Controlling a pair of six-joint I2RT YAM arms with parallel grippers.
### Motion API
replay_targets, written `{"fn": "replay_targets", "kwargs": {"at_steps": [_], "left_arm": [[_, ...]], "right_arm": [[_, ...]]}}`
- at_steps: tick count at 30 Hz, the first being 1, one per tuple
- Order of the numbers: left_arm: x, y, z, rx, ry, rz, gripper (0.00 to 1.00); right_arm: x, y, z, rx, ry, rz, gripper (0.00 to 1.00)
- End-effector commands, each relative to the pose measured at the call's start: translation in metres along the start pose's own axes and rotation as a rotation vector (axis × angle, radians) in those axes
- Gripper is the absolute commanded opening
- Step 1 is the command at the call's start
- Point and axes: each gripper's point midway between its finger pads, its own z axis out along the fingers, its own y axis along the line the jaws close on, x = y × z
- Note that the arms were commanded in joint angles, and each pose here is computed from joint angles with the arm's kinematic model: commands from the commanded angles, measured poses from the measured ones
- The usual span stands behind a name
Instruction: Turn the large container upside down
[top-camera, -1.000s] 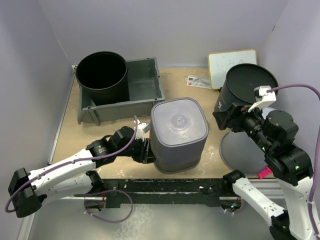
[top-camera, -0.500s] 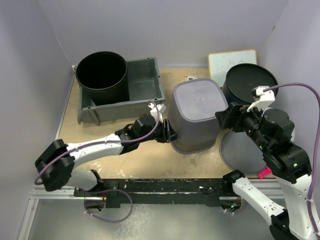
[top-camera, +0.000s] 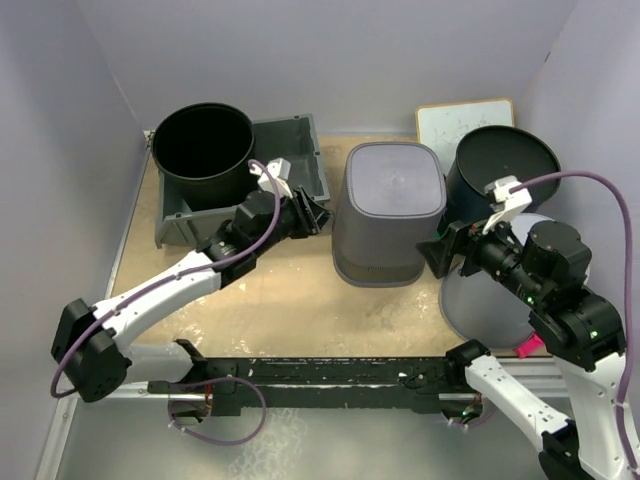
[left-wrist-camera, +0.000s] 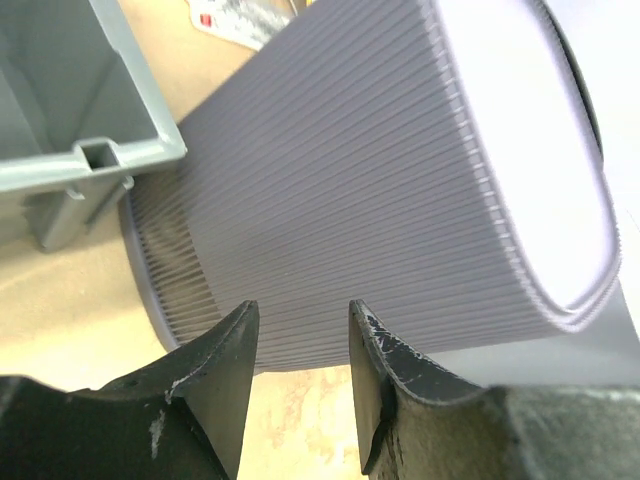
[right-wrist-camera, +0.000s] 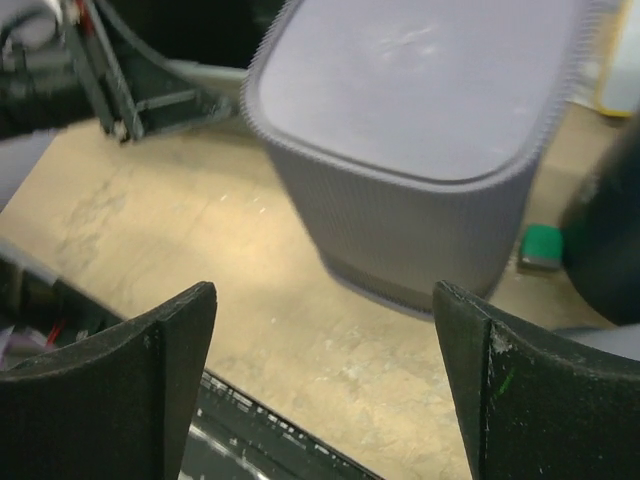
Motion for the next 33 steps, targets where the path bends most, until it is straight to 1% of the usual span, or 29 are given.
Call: {"fn": "replay_targets", "kwargs": {"at_steps": [1,3,5,7,10,14,16,18,20,22,25,27,32,33], "left_arm": [[-0.061,-0.016,-0.036,-0.035,-0.151,0.089,0.39],[-0.080,-0.017,-0.050,-0.072,-0.199,0.112,0.39],[-0.091,-0.012,-0.061,-0.124,-0.222,0.139,0.39],[-0.099,-0.005,-0.071,-0.182,-0.234,0.167,0.39],[-0.111,0.001,-0.085,-0.235,-0.271,0.181,0.40],[-0.112,0.003,-0.092,-0.242,-0.289,0.161,0.40],[-0.108,0.005,-0.091,-0.240,-0.278,0.152,0.40],[-0.105,0.006,-0.092,-0.242,-0.271,0.144,0.40],[-0.105,0.008,-0.095,-0.243,-0.274,0.137,0.40],[-0.104,0.010,-0.099,-0.249,-0.278,0.133,0.40],[-0.106,0.013,-0.106,-0.260,-0.286,0.130,0.40],[-0.106,0.016,-0.110,-0.278,-0.290,0.130,0.40],[-0.103,0.023,-0.112,-0.297,-0.295,0.129,0.40],[-0.103,0.024,-0.111,-0.300,-0.294,0.130,0.40]], "right_arm": [[0.021,0.046,0.007,-0.304,0.092,-0.093,0.89],[0.036,0.058,0.009,-0.399,0.142,-0.095,0.88],[0.046,0.068,0.010,-0.469,0.170,-0.082,0.88],[0.051,0.071,0.016,-0.489,0.170,-0.065,0.88],[0.047,0.061,0.033,-0.424,0.119,-0.033,0.88],[0.032,0.041,0.069,-0.284,0.008,0.064,0.88],[0.021,0.020,0.092,-0.150,-0.074,0.147,0.88],[0.018,-0.005,0.111,-0.016,-0.125,0.211,0.88],[0.013,-0.024,0.128,0.089,-0.164,0.245,0.88],[0.006,-0.036,0.145,0.158,-0.188,0.253,0.89],[-0.001,-0.033,0.165,0.153,-0.143,0.235,0.89],[-0.001,-0.023,0.169,0.105,-0.118,0.231,0.88],[0.017,-0.016,0.154,0.047,-0.145,0.280,0.87],[0.029,-0.018,0.154,0.050,-0.134,0.296,0.86]]}}
